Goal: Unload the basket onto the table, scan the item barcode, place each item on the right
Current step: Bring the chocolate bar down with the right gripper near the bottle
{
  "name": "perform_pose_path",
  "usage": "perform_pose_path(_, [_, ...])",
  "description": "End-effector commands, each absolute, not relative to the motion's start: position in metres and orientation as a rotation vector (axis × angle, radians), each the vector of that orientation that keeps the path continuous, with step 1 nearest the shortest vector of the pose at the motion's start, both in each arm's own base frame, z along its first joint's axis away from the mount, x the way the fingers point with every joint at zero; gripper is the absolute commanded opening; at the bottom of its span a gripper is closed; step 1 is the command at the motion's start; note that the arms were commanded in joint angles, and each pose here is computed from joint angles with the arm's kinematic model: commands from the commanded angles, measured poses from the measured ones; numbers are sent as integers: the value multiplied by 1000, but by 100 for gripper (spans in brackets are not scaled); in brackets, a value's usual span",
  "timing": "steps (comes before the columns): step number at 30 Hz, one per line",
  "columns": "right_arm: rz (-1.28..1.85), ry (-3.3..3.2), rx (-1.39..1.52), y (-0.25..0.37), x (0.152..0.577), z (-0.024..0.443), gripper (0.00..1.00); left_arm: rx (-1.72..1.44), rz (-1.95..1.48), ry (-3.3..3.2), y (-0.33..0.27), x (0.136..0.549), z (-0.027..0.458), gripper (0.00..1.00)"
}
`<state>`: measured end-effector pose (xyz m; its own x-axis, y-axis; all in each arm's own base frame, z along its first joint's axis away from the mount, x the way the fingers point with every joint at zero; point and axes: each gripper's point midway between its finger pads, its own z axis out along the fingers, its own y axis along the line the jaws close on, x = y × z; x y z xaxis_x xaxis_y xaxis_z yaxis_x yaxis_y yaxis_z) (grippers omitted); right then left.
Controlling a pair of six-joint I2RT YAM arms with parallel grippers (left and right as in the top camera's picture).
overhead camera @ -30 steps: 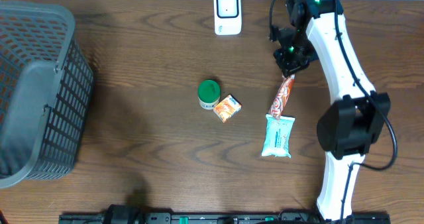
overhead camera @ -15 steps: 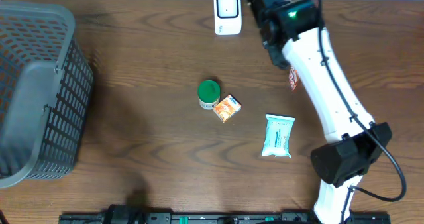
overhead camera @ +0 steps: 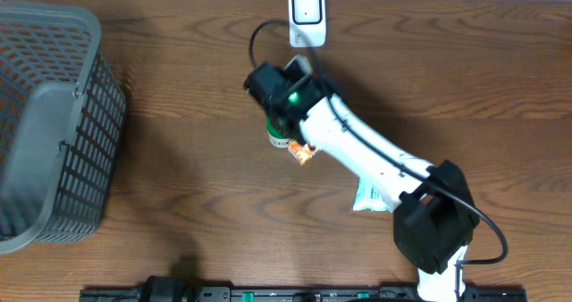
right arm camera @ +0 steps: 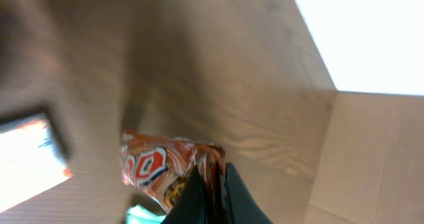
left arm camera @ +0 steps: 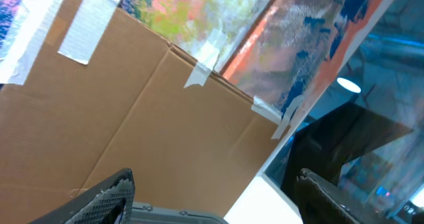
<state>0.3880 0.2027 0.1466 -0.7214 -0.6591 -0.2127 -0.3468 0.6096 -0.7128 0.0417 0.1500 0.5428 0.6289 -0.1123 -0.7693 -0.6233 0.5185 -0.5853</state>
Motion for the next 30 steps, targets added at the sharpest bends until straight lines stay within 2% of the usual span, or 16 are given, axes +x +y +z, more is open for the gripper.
perform_pose_path(1, [-923, 2352, -980, 217, 371, 124, 2, -1011, 329, 816, 152, 22, 542, 78])
perform_pose_path(10, [-757, 2393, -1268, 261, 311, 84, 2, -1031, 276, 764, 154, 3, 533, 78])
perform_pose_path(17, [-391, 2480, -1472, 312, 252, 62, 2, -1037, 263, 758, 154, 4, 532, 78])
perform_pose_path(18, [-353, 2491, -1488, 317, 246, 60, 4, -1037, 263, 758, 154, 4, 532, 78])
perform_pose_path(22, [-230, 2541, -1478, 330, 229, 56, 27, -1037, 263, 758, 154, 4, 532, 78])
perform_pose_path(23, [-221, 2540, -1486, 332, 226, 56, 45, -1037, 263, 758, 154, 4, 532, 78])
perform_pose_path(24, [-220, 2538, -1486, 333, 225, 56, 59, -1037, 263, 758, 154, 4, 532, 78])
perform_pose_path(25, [-218, 2534, -1490, 335, 224, 56, 67, -1037, 263, 758, 154, 4, 532, 78])
perform_pose_path(28, [-211, 2521, -1498, 338, 222, 56, 69, -1037, 263, 758, 154, 4, 532, 78])
perform_pose_path(29, [-214, 2519, -1495, 338, 222, 57, 67, -1037, 263, 758, 154, 4, 532, 78])
perform_pose_path(30, [-214, 2523, -1488, 338, 222, 57, 58, -1037, 263, 758, 154, 4, 532, 78])
